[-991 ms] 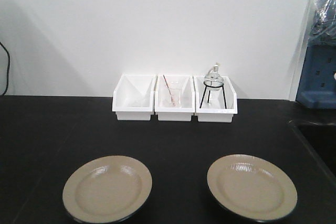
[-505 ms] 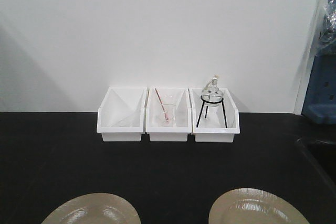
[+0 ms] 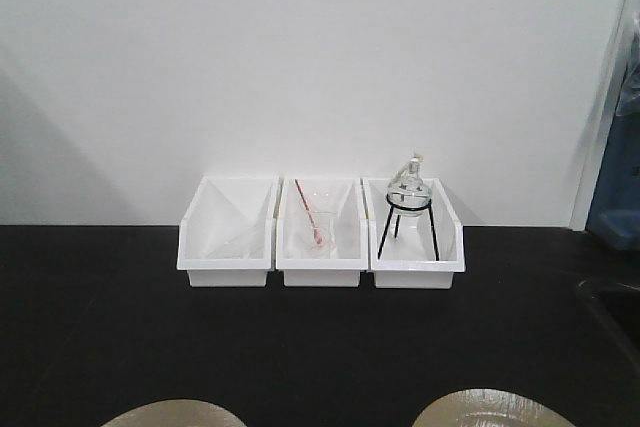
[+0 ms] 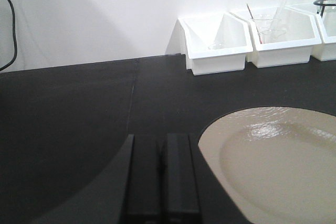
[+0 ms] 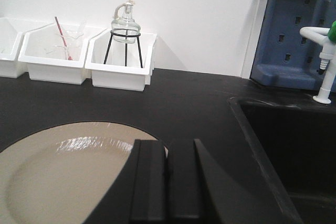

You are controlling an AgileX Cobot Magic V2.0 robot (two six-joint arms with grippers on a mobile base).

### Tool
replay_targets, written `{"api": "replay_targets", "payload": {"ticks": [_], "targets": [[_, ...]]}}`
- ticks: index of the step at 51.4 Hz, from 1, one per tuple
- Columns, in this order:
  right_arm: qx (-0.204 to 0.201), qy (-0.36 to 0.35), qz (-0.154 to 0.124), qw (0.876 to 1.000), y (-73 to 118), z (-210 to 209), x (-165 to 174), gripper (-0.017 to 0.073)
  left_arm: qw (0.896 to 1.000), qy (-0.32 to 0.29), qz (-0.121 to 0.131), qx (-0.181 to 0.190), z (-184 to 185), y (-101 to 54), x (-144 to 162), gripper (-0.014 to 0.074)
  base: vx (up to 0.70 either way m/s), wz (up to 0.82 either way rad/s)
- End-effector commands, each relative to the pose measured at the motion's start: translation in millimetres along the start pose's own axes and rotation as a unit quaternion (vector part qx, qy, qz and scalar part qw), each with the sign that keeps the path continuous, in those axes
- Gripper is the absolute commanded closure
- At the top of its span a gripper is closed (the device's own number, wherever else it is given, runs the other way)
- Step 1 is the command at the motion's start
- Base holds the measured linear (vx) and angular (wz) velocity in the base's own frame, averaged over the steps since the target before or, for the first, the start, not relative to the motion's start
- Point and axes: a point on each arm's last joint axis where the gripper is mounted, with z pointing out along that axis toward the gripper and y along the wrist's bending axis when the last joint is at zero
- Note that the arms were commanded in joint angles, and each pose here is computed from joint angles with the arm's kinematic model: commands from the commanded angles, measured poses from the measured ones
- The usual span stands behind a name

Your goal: Arrange circular plates on left workspace

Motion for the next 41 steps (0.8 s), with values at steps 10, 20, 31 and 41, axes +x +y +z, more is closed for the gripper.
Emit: {"api": "replay_targets", "payload": {"ticks": [10, 20, 31, 41], "targets": [[0.003, -0.038, -0.016, 0.999, 0.4, 0, -1, 0.0563, 0.999, -0.041, -0.003, -0.011, 0, 1.2, -2, 0.0594, 0.02, -0.01], [0.008, -0.118, -0.045, 0.992, 0.4, -2, -16, 0.0563, 0.998, -0.066, -0.001, -0.016, -1, 2.2, -7, 0.0594, 0.0, 0.0], [0.009, -0.142, -0.045, 0.989, 0.4, -3, -20, 0.0563, 0.993, -0.111, -0.013, -0.024, -2, 3.9, -15, 0.0594, 0.0, 0.0], [0.003, -0.219, 0.04, 0.975, -2.1, -9, -39, 0.0563, 0.983, -0.147, -0.103, -0.019, -6, 6.1, -27, 0.0594, 0.0, 0.0]]}}
